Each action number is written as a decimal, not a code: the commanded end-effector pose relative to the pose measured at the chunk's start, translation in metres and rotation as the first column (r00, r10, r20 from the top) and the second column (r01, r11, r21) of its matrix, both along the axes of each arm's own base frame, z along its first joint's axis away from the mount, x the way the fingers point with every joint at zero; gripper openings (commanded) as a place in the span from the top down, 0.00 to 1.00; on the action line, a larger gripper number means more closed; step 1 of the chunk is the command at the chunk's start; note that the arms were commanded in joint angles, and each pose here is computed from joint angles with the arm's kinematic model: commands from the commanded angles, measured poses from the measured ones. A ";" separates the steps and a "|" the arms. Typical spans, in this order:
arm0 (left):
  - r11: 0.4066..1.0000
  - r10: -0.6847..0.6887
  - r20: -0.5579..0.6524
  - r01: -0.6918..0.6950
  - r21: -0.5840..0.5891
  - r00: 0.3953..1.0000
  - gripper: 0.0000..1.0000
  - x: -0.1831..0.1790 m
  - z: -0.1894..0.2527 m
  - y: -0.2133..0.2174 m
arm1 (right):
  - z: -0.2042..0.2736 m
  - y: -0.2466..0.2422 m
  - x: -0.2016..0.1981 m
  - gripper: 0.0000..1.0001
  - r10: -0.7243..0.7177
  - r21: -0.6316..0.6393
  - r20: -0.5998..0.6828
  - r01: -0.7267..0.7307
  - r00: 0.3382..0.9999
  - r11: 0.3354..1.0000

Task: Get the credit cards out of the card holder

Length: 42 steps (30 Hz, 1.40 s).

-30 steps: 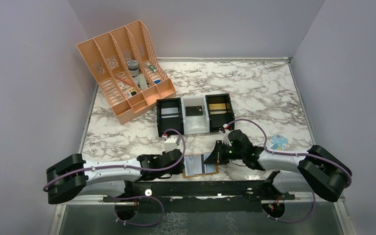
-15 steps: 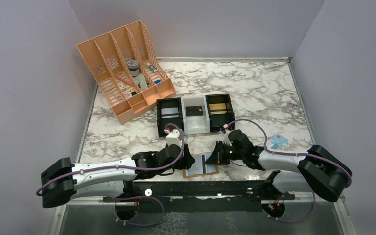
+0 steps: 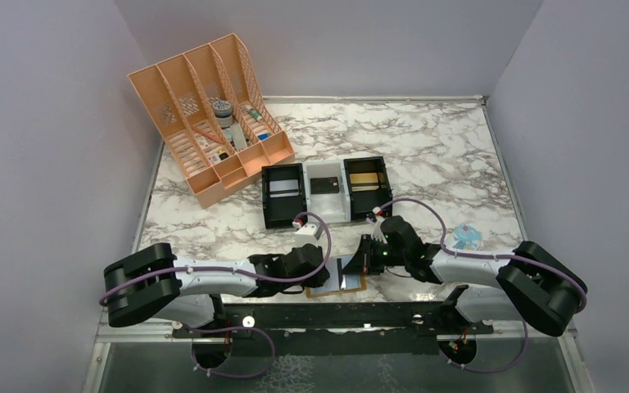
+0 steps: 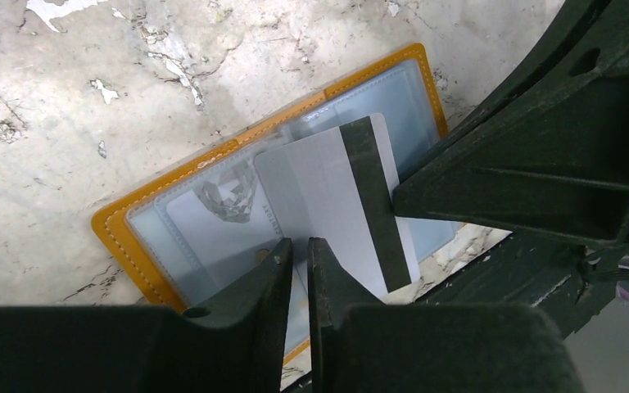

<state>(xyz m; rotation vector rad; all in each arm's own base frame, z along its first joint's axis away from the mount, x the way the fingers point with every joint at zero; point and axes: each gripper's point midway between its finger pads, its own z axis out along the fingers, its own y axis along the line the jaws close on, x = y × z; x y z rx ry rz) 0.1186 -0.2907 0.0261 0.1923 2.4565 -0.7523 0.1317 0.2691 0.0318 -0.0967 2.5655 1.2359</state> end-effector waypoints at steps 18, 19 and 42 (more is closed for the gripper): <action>1.000 0.019 -0.052 -0.018 0.016 0.998 0.91 -0.012 -0.017 0.019 | 0.005 0.016 -0.003 0.93 0.041 0.106 -0.029 -0.037 0.999 0.994; 1.000 0.019 -0.051 -0.019 0.017 0.999 0.91 -0.012 -0.018 0.020 | 0.004 0.014 -0.002 0.95 0.033 0.099 -0.024 -0.030 0.999 0.995; 0.999 -0.015 0.049 0.017 -0.032 0.999 0.65 0.032 0.044 0.012 | 0.112 -0.031 0.064 0.99 -0.186 0.091 0.571 0.164 0.800 0.982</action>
